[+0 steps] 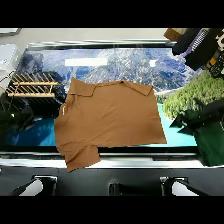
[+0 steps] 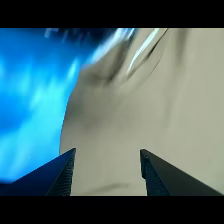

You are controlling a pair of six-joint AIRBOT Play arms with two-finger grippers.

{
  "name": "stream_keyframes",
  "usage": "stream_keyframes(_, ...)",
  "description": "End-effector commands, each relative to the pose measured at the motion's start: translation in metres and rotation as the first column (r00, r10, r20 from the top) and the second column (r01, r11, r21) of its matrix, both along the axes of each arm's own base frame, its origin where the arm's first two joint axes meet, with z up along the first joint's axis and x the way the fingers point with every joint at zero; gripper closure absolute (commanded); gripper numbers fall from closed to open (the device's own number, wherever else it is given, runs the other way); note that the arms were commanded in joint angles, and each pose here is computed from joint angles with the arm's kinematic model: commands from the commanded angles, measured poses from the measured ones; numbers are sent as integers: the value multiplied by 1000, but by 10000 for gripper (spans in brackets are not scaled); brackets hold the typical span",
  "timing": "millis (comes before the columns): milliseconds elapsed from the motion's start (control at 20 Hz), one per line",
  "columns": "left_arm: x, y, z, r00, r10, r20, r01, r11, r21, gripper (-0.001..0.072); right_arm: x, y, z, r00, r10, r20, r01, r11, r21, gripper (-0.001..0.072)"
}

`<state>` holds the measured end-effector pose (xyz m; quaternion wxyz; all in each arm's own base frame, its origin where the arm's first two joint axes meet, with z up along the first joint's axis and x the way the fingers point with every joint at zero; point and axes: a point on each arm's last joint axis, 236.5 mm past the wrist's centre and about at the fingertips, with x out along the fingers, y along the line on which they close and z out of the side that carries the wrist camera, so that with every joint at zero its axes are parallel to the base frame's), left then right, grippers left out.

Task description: Fold the clothes and pants, and hang the long-sleeved shirts on hangers.

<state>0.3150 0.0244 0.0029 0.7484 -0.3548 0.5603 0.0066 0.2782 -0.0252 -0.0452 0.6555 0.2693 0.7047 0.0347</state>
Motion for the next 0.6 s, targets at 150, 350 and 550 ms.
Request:
stream_keyframes(150,-40,-17,-26,998,10,-55,-11,999,-29,234,-23,13,-40,1000,-14,3,14,1000,25,193)
stream_keyframes(350,-41,-17,-26,998,9,-55,-11,999,-30,234,-32,20,-52,1000,-14,-4,14,999,42,193)
stream_keyframes(550,-43,-19,-27,998,1,-64,-3,999,-36,234,-33,26,-62,999,-36,11,36,998,54,195)
